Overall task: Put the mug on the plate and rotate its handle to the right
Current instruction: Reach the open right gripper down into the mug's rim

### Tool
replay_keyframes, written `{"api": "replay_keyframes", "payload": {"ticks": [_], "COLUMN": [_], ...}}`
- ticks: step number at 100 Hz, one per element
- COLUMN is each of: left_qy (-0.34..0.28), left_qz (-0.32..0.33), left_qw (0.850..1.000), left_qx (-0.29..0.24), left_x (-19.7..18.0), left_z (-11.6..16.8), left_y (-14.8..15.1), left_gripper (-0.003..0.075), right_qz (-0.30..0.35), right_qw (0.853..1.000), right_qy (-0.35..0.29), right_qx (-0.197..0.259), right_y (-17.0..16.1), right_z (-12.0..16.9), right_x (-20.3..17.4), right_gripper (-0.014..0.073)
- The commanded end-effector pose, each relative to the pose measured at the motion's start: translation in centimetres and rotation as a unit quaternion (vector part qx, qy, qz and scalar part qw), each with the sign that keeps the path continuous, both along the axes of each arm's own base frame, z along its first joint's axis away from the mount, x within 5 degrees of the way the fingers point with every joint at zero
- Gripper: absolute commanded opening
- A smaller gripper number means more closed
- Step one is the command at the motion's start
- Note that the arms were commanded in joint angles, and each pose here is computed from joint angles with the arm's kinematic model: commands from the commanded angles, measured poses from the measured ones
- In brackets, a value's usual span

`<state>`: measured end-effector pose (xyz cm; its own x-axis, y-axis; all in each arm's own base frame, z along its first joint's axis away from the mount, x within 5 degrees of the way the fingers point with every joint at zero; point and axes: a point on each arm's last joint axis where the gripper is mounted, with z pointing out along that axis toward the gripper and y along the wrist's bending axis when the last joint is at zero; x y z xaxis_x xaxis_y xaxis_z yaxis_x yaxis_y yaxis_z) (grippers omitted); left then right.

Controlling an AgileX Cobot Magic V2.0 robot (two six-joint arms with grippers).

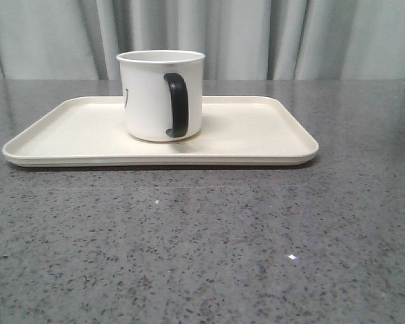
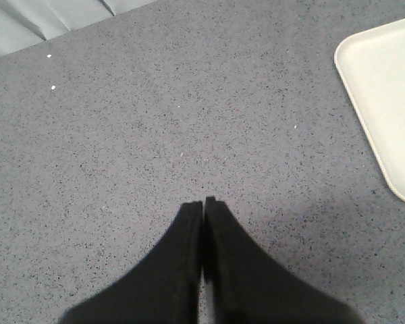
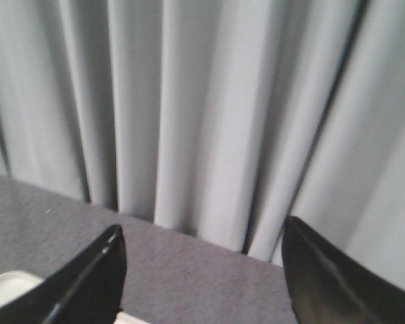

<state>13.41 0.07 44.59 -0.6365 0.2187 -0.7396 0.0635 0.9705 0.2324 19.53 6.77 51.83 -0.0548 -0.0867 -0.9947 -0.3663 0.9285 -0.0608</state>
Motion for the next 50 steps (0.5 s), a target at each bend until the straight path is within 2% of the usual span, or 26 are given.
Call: {"api": "replay_keyframes", "payload": {"ticks": [1, 10, 21, 39, 50], "left_qy": [-0.051, -0.051, -0.050, -0.050, -0.050], "left_qz": [-0.002, -0.002, -0.001, -0.002, -0.002], "left_qw": [0.999, 0.999, 0.999, 0.999, 0.999], "left_qx": [-0.004, -0.004, -0.004, -0.006, -0.006], "left_x": [0.0, 0.0, 0.0, 0.0, 0.0], "left_z": [1.2, 1.2, 1.2, 1.2, 1.2], "left_y": [0.0, 0.0, 0.0, 0.0, 0.0], "left_gripper": [-0.0020, -0.0020, -0.0020, -0.0020, -0.0020], "right_qz": [0.039, 0.076, 0.103, 0.126, 0.142], "right_qw": [0.999, 0.995, 0.987, 0.963, 0.949], "right_qy": [-0.002, 0.044, 0.109, 0.226, 0.271], "right_qx": [-0.015, -0.036, -0.054, -0.073, -0.081], "right_y": [2.2, 5.1, 7.7, 10.5, 11.8], "right_z": [1.4, 0.7, -1.7, -7.1, -9.5], "right_x": [1.6, 4.0, 7.0, 10.9, 12.2], "right_gripper": [0.0498, 0.0498, 0.0498, 0.0498, 0.0498]}}
